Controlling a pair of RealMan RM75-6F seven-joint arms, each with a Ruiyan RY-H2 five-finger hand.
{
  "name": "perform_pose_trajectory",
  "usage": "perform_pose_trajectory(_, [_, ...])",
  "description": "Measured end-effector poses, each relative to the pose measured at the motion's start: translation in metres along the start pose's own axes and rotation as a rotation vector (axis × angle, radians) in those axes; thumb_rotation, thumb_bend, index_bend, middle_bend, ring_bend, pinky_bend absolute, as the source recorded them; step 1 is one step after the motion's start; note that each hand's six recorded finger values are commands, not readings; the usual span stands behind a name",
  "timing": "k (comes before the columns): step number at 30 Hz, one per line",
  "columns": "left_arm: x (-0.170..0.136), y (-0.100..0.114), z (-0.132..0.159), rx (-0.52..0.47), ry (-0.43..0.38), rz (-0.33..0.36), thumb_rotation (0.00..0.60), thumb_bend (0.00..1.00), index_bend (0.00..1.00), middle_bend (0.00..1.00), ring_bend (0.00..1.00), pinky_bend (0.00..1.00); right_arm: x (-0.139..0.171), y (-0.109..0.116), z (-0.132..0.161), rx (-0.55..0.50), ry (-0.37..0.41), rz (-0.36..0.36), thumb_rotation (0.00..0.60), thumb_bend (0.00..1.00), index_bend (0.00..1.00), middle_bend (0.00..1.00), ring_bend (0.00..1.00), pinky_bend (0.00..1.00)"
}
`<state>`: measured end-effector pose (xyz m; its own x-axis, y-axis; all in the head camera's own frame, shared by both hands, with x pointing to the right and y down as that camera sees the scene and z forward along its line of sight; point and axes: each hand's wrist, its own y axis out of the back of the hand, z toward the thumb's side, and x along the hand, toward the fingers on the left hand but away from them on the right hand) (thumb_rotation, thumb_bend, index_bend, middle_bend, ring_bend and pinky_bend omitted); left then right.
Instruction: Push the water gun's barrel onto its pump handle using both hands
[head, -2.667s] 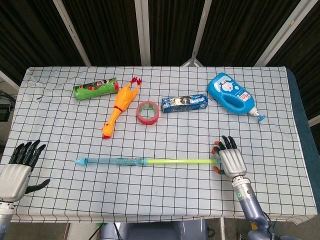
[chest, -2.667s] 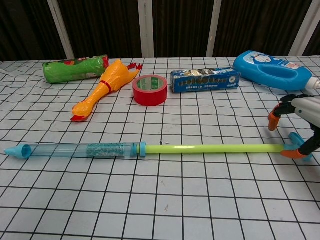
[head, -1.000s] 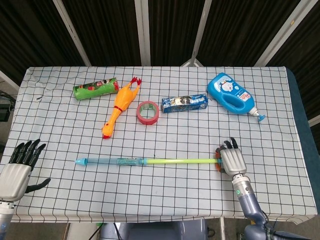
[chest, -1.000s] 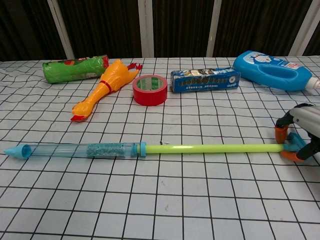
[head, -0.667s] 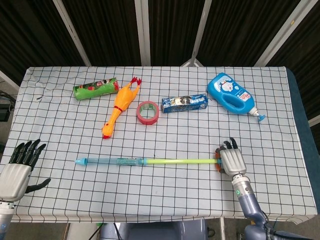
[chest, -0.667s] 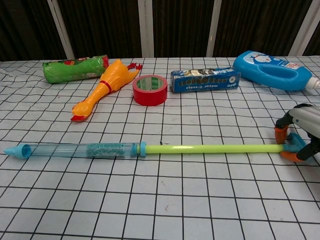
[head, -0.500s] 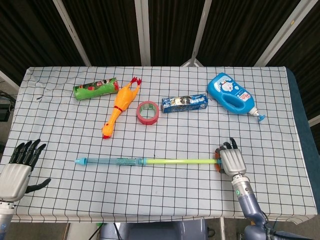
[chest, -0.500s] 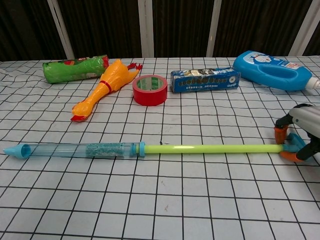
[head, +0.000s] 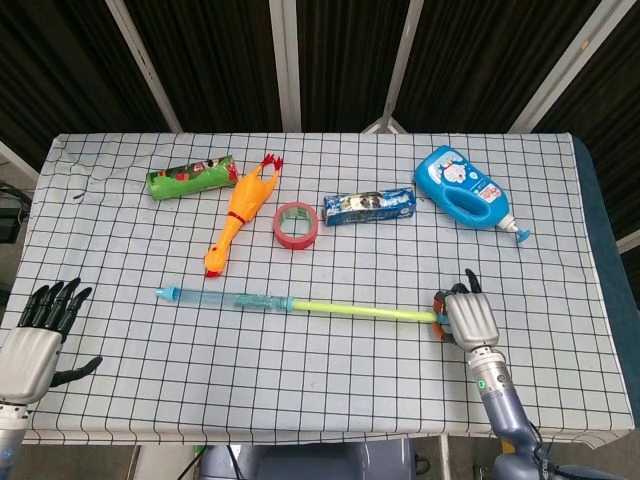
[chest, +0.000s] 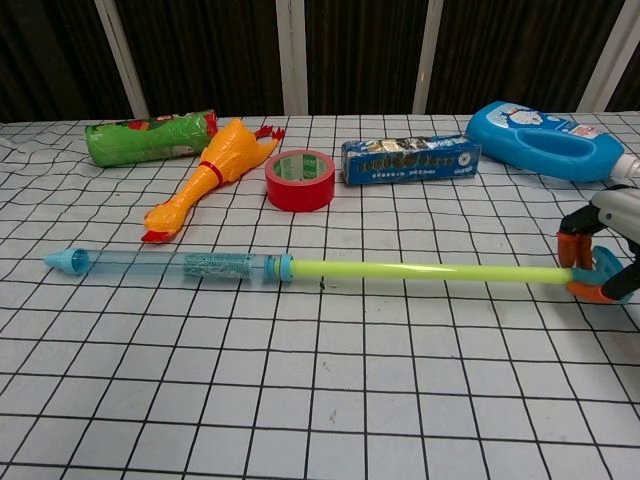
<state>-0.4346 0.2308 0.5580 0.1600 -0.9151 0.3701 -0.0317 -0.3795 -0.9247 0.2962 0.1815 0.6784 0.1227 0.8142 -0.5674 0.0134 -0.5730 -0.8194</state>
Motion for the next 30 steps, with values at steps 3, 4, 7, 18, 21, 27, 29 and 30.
perform_pose_trajectory(3, [0.000, 0.000, 0.000, 0.002, -0.001, 0.000, 0.600, 0.12, 0.00, 0.00, 0.00, 0.00, 0.002, 0.005, -0.002, -0.001, 0.001, -0.009, 0.600, 0.52, 0.74, 0.58, 0.30, 0.00])
perform_pose_trajectory(4, [0.000, 0.000, 0.001, 0.003, -0.002, 0.000, 0.600, 0.12, 0.01, 0.00, 0.00, 0.00, 0.002, 0.006, -0.002, -0.002, 0.002, -0.013, 0.600, 0.52, 0.74, 0.58, 0.30, 0.00])
perform_pose_trajectory(7, [0.001, 0.000, 0.002, 0.001, 0.000, -0.004, 0.600, 0.13, 0.03, 0.00, 0.00, 0.00, 0.004, 0.012, -0.004, -0.009, 0.003, -0.025, 0.600, 0.52, 0.74, 0.58, 0.30, 0.00])
perform_pose_trajectory(18, [0.039, 0.011, 0.025, 0.038, -0.033, -0.041, 0.600, 0.25, 0.22, 0.14, 0.00, 0.00, 0.005, 0.022, -0.009, -0.014, 0.025, -0.029, 0.600, 0.52, 0.74, 0.58, 0.30, 0.00])
perform_pose_trajectory(21, [0.060, 0.014, 0.036, 0.077, -0.051, -0.059, 0.600, 0.27, 0.24, 0.18, 0.00, 0.00, 0.004, 0.021, -0.012, -0.012, 0.027, -0.024, 0.600, 0.52, 0.74, 0.58, 0.30, 0.00])
perform_pose_trajectory(27, [0.100, 0.017, 0.052, 0.171, -0.069, -0.090, 0.600, 0.28, 0.28, 0.22, 0.00, 0.00, 0.003, 0.019, -0.016, -0.016, 0.027, -0.018, 0.600, 0.52, 0.74, 0.58, 0.30, 0.00])
perform_pose_trajectory(29, [0.112, 0.015, 0.057, 0.209, -0.068, -0.104, 0.600, 0.28, 0.28, 0.24, 0.00, 0.00, 0.003, 0.019, -0.018, -0.014, 0.028, -0.016, 0.600, 0.52, 0.74, 0.58, 0.30, 0.00])
perform_pose_trajectory(30, [0.118, 0.013, 0.059, 0.226, -0.068, -0.109, 0.600, 0.28, 0.29, 0.25, 0.00, 0.00, 0.003, 0.019, -0.018, -0.012, 0.029, -0.016, 0.600, 0.52, 0.74, 0.58, 0.30, 0.00])
